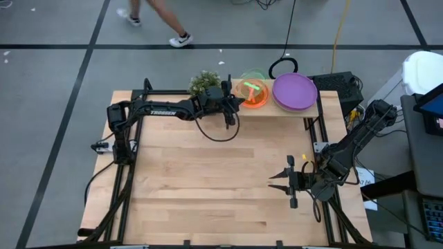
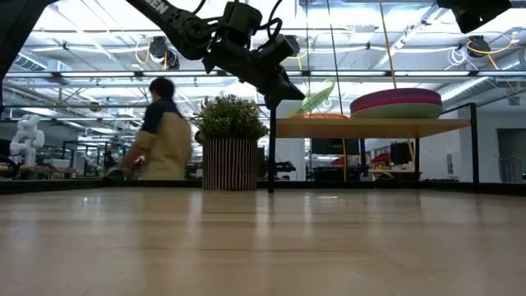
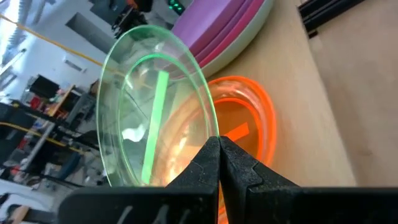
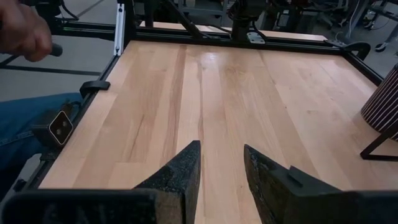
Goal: Place and stack plates onto a shelf
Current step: Stack the light green plate on top of the light orange plate on the shelf
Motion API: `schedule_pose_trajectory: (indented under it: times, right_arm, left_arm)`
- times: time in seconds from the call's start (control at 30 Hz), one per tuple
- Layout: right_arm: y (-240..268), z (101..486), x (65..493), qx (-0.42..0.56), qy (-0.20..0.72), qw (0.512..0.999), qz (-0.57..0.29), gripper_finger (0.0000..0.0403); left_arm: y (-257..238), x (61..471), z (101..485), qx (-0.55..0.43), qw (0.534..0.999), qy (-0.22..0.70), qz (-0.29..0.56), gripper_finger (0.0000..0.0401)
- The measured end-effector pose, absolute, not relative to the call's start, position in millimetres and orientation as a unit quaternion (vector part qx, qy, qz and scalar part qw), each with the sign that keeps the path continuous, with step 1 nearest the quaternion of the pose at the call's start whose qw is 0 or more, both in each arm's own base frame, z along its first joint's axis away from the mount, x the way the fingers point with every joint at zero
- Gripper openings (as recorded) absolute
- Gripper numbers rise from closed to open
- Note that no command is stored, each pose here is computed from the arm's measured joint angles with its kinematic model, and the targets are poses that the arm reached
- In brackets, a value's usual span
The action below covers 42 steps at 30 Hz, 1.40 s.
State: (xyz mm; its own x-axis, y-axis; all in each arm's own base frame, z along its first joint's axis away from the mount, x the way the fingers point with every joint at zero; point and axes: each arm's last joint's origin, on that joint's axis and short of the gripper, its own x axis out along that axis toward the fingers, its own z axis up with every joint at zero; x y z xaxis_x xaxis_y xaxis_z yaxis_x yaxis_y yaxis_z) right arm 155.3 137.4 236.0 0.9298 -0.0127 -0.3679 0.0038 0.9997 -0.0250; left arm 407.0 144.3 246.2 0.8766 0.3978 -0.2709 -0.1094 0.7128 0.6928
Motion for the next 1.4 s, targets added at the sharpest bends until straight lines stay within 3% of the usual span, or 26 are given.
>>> schedule_pose_trajectory:
  times: [0.3,0.57,1.4]
  right_arm:
    - [137.4,236.0,155.3,-0.012,0.187,0.982,-0.004,0.0105]
    - [137.4,236.0,155.3,-0.012,0.187,0.982,-0.004,0.0105]
    - [137.4,235.9,155.3,-0.014,0.188,0.982,-0.003,0.0105]
  left_arm:
    - [145.5,405.5,243.7,0.334,0.908,0.214,0.135,0.0006]
    - [145.4,405.3,243.9,0.332,0.909,0.215,0.135,0.0036]
    - [130.7,407.3,239.9,0.262,0.932,0.224,0.113,0.0038]
